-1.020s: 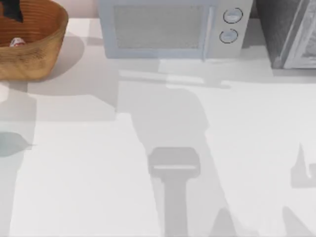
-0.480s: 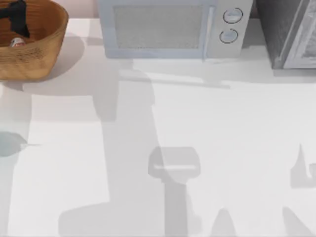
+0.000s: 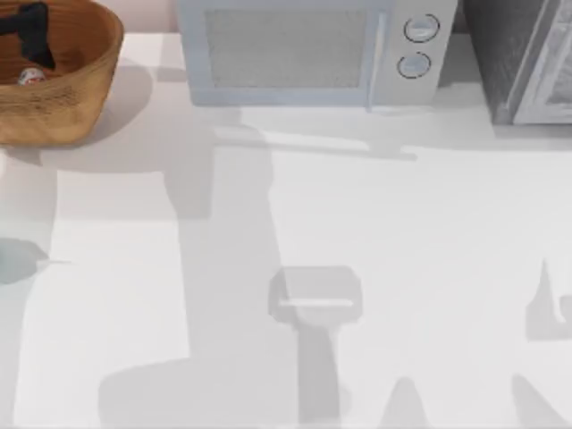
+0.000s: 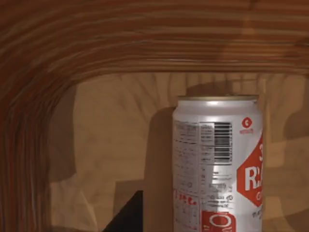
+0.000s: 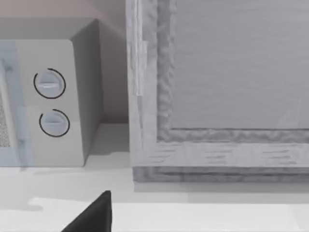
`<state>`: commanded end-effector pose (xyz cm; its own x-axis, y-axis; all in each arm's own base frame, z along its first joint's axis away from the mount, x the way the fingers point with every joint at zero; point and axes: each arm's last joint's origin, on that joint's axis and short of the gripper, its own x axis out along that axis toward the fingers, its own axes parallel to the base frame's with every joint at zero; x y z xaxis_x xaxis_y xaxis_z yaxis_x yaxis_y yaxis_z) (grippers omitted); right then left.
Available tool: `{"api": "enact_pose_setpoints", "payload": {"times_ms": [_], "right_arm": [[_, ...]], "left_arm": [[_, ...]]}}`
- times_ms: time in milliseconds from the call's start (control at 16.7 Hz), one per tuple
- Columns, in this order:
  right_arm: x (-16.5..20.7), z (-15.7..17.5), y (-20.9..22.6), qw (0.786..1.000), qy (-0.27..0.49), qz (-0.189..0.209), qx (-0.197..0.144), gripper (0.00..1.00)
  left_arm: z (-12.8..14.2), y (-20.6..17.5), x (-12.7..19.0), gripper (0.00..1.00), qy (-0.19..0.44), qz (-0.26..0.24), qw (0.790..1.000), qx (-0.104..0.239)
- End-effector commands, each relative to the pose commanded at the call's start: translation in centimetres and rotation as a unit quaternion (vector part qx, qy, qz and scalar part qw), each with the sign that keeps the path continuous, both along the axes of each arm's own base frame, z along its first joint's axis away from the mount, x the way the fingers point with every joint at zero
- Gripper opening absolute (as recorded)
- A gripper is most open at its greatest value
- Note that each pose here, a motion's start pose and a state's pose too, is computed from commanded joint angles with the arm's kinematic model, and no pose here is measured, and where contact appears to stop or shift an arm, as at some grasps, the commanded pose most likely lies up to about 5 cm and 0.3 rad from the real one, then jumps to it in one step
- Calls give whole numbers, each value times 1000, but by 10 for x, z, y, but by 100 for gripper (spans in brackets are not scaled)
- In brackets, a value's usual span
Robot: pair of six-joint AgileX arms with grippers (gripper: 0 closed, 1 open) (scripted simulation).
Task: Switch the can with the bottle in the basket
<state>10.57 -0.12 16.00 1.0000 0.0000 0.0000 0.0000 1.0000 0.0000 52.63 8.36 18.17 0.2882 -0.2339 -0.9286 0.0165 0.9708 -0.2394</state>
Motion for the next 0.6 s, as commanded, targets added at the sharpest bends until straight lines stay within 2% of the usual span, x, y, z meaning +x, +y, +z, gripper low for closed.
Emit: {"api": "enact_pose_setpoints", "payload": {"times_ms": [600], "right_arm": [[0, 0, 0, 1000, 0, 0, 0, 100]], "left_arm": [[-42, -7, 14, 100, 2, 1, 1000, 0]]}}
